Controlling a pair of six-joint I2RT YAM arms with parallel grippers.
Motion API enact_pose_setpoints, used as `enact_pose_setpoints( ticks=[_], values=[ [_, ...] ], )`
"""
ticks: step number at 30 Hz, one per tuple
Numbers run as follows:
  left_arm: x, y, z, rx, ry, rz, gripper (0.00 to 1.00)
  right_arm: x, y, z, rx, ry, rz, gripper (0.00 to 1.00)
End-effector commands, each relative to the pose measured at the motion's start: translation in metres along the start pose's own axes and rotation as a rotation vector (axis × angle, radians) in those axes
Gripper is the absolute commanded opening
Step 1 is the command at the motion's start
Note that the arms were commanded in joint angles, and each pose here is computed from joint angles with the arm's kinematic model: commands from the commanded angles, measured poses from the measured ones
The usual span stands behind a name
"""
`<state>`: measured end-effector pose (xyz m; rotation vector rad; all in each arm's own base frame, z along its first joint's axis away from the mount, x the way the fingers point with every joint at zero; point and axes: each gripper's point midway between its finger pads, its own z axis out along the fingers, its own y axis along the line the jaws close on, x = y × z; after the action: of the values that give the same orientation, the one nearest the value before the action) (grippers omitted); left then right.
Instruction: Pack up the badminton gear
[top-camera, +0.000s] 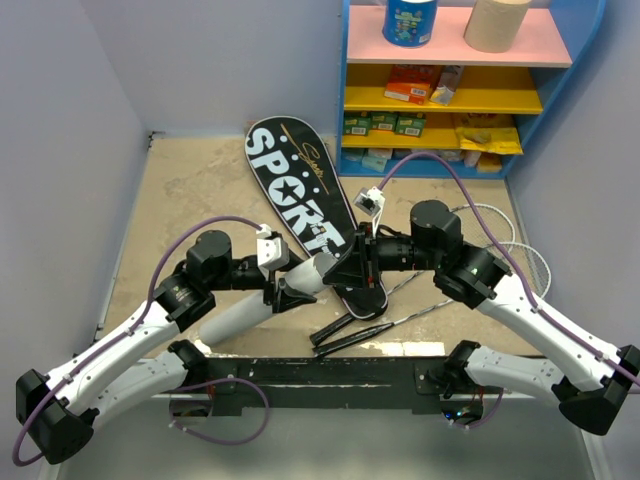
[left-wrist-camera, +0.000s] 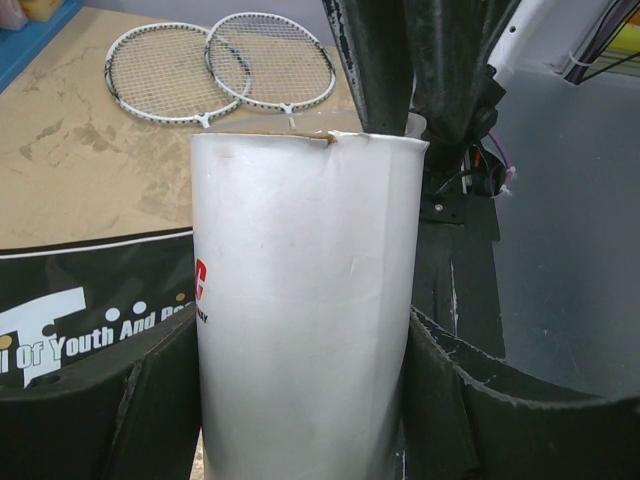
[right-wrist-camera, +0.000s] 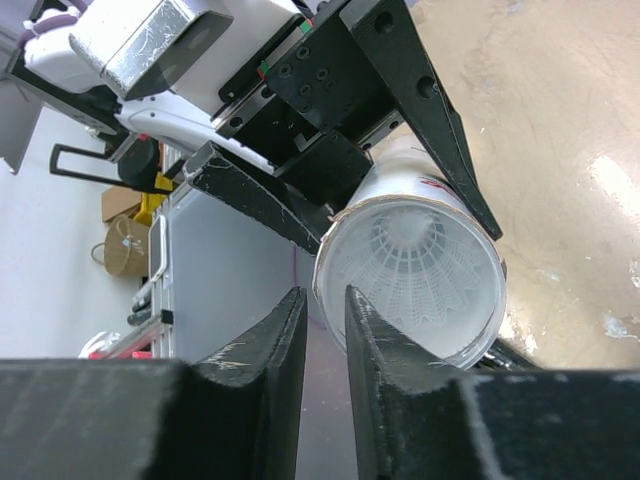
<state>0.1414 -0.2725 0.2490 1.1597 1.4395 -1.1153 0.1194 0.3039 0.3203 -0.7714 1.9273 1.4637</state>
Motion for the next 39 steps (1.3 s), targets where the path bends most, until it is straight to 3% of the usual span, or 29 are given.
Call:
enact_pose_setpoints(
  ticks=[1, 10, 26, 33, 39],
  values=[
    [-0.04, -0.002, -0.001, 0.01, -0.107, 0.096, 0.06, 0.014, -0.007, -0.003, 0.026, 0.036, 0.003, 0.2],
    [-0.04, -0.002, 0.0, 0.009, -0.106, 0.095, 0.06, 0.016, -0.009, -0.004, 0.034, 0.035, 0.002, 0.0],
    [-0.04, -0.002, 0.0, 0.01, -0.105, 0.094, 0.06, -0.011, -0.008, -0.018, 0.128, -0.078, -0.022, 0.0],
    [-0.042, -0.003, -0.001, 0.012, -0.111, 0.099, 0.05, -0.037, 0.007, -0.025, 0.102, -0.203, -0.027, 0.0],
    [-0.043, -0.004, -0.002, 0.011, -0.114, 0.102, 0.05, -0.044, 0.017, -0.027, 0.063, -0.236, -0.011, 0.0]
  ],
)
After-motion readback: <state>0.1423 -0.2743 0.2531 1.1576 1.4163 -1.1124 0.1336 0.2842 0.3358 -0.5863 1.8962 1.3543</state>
